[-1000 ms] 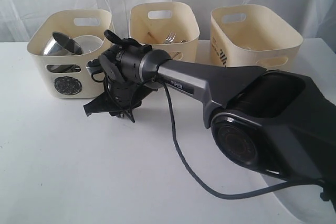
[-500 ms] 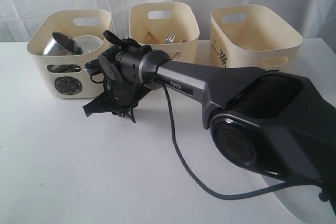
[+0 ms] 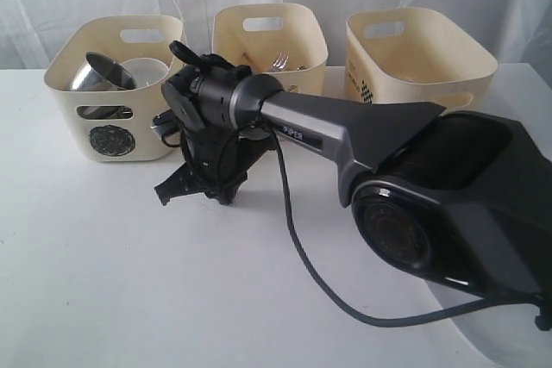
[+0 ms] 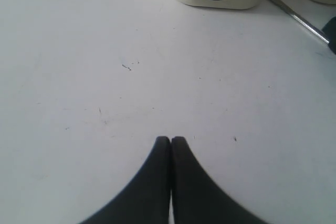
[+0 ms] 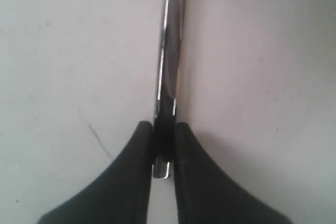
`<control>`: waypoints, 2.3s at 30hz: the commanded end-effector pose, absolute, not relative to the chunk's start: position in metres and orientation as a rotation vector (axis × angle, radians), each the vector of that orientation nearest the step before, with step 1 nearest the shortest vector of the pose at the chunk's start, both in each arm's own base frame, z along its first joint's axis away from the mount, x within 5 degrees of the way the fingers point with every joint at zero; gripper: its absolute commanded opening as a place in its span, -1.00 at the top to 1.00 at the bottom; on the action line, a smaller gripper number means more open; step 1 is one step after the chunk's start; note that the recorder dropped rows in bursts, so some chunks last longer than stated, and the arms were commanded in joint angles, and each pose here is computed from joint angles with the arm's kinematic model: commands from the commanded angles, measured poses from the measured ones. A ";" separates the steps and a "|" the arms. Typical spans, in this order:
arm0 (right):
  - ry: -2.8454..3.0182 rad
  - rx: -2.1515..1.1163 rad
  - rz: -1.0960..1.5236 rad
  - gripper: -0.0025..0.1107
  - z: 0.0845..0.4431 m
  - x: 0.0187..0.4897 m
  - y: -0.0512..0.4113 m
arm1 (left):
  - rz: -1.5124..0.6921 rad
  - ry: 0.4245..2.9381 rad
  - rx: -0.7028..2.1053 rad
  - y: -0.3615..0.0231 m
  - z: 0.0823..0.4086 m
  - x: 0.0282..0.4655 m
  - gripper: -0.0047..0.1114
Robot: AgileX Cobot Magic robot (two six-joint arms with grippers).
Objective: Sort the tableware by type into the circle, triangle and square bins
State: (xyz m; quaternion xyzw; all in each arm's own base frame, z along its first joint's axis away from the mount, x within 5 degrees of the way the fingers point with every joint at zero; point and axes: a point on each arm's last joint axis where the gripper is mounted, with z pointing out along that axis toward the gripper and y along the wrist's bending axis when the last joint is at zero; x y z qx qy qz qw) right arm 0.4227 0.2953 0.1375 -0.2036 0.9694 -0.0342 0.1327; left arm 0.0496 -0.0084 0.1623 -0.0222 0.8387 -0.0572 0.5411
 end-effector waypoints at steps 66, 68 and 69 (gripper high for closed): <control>2.914 -0.849 0.096 0.96 0.121 0.435 0.263 | -0.145 1.992 -0.049 -0.009 0.162 0.049 0.92; 2.903 -0.825 0.066 0.96 0.130 0.436 0.261 | -0.145 1.992 -0.049 -0.009 0.162 0.049 0.92; 2.907 -0.826 0.036 0.96 0.132 0.435 0.258 | -0.145 1.992 -0.049 -0.009 0.162 0.049 0.92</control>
